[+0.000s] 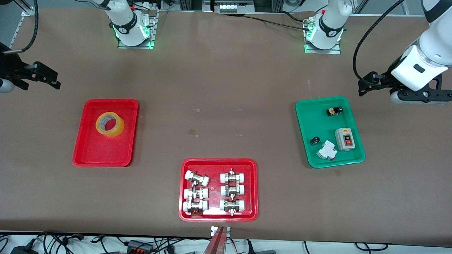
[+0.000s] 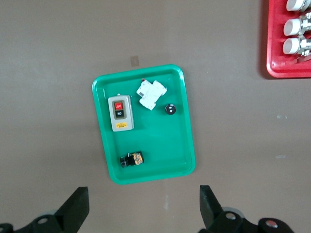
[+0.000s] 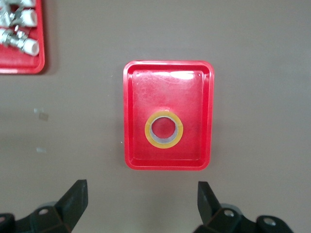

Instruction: Left arm passes tape to right arm into tray

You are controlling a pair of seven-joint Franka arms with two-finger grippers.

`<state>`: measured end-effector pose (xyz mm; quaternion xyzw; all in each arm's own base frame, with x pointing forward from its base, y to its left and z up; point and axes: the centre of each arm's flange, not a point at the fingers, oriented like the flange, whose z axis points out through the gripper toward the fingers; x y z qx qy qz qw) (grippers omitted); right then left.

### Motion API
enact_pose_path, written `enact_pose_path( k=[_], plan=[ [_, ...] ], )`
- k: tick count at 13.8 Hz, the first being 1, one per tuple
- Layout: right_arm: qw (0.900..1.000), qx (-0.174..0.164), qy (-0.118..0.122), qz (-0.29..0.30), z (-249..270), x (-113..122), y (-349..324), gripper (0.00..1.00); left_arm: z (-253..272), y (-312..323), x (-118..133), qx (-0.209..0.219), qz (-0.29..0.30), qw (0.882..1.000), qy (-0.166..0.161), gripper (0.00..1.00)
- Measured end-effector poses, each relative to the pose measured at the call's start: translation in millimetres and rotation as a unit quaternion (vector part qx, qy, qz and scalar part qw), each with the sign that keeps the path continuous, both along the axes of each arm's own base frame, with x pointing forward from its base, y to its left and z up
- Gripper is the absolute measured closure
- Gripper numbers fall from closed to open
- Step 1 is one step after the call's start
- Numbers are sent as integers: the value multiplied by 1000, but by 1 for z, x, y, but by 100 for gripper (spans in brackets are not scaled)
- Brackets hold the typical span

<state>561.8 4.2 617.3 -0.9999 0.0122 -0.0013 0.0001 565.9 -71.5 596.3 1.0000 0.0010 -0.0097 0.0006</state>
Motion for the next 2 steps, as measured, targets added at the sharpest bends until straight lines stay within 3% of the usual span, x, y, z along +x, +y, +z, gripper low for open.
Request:
enact_pose_path(
  k=[2],
  plan=[
    [1000,0,-1,-20,0,1,3,0,-1,-3,2,-2,-2,1000,-4,0]
  ],
)
